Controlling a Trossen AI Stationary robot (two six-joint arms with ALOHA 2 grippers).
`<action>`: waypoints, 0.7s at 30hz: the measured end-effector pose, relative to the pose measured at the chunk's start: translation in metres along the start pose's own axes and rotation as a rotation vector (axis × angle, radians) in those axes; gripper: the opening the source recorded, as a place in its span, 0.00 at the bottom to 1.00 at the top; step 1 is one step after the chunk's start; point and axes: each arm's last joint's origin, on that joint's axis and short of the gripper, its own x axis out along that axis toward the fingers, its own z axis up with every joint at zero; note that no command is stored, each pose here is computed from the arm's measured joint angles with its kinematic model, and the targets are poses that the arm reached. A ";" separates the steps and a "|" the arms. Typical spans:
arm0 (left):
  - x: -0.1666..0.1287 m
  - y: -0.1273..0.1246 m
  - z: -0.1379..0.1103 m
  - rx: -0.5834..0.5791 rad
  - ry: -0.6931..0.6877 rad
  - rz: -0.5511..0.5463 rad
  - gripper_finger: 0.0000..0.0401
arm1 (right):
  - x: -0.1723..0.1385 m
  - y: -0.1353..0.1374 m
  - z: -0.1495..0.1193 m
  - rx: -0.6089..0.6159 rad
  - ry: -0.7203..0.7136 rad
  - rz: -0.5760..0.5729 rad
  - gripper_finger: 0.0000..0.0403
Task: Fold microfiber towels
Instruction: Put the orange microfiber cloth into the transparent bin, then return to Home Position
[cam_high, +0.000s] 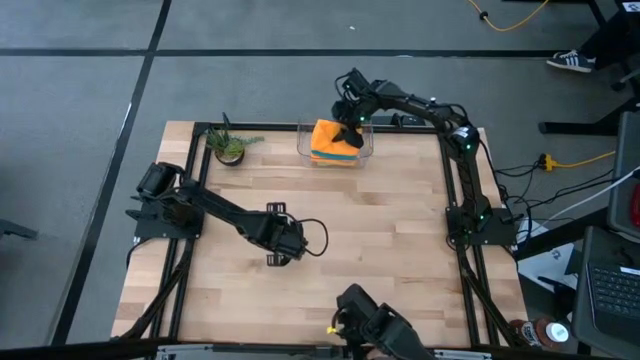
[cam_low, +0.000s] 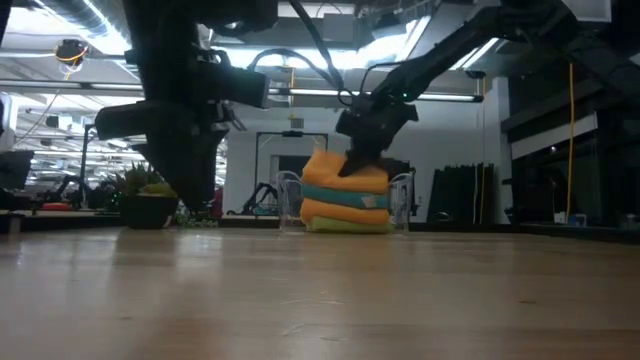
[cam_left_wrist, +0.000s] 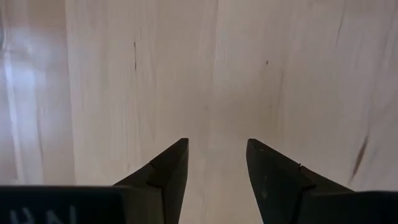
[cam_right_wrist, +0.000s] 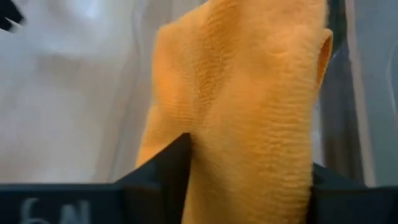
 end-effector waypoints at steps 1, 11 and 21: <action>0.000 0.000 0.000 0.001 0.000 0.000 0.39 | 0.001 0.001 0.001 -0.007 0.016 -0.022 0.47; -0.001 -0.003 -0.001 -0.017 -0.003 -0.002 0.39 | -0.021 0.008 0.051 -0.004 0.033 -0.240 0.71; -0.009 -0.016 -0.007 0.014 -0.024 0.018 0.39 | -0.068 0.041 0.086 0.268 0.103 -0.227 0.72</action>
